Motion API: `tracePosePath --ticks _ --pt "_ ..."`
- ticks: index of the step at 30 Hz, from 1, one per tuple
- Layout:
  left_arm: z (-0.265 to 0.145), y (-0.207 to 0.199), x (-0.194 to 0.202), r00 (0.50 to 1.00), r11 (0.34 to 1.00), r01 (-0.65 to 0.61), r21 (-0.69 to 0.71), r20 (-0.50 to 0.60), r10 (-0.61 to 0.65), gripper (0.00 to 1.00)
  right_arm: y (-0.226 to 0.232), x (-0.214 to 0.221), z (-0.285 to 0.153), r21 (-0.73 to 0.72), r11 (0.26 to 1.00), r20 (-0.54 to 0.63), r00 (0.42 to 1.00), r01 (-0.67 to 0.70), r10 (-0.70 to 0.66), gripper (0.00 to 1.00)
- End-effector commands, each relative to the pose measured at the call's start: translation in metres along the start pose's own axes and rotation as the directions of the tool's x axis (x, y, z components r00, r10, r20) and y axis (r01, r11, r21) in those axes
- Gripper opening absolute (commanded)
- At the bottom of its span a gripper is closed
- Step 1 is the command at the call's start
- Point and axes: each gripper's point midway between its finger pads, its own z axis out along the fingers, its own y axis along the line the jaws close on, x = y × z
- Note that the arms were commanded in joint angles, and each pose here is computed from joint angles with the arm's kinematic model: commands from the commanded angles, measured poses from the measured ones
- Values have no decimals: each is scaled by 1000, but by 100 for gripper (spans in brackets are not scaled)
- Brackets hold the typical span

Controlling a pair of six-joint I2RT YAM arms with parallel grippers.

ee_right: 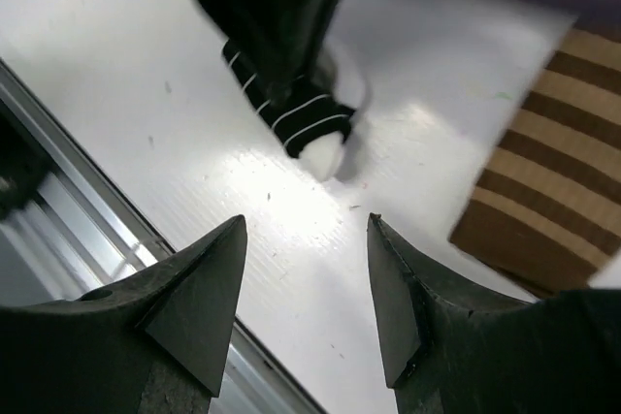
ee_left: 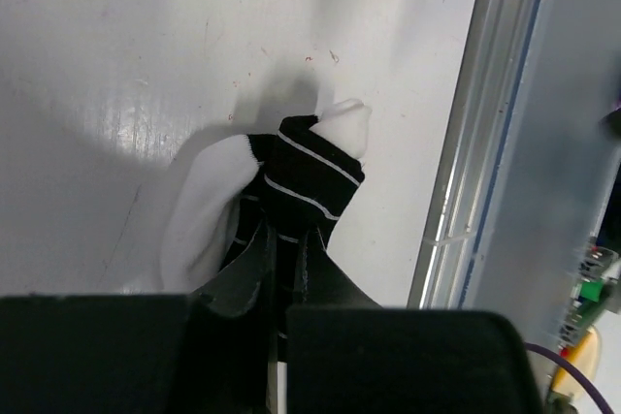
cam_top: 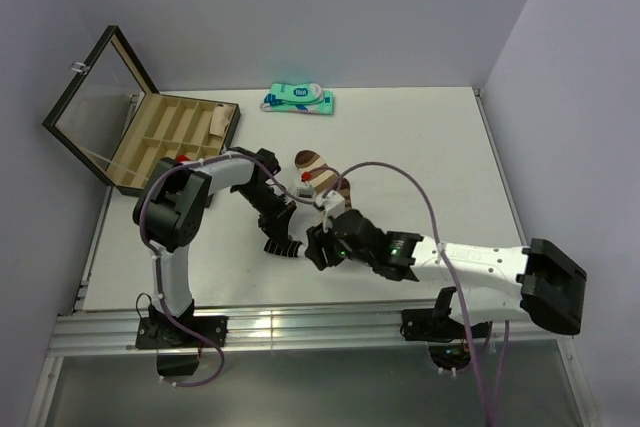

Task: Roll the socks
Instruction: Roll the sock at the center of the board.

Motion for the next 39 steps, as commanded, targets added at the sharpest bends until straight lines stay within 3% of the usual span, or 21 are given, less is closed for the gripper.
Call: tracePosePath --ticks 1,7,24,39 --pt "6 9 31 988 998 56 10 -145 -54 0 20 -10 15 24 983 66 981 183 -184 60" --pt "10 13 37 977 994 105 41 -193 -95 0 37 -13 34 24 956 95 952 291 -292 62" --pt "13 20 43 960 985 164 48 -239 -148 0 62 26 86 -20 893 -70 890 449 -450 63" --pt "13 22 41 954 981 185 63 -251 -164 0 35 59 105 88 839 -213 833 537 -510 59"
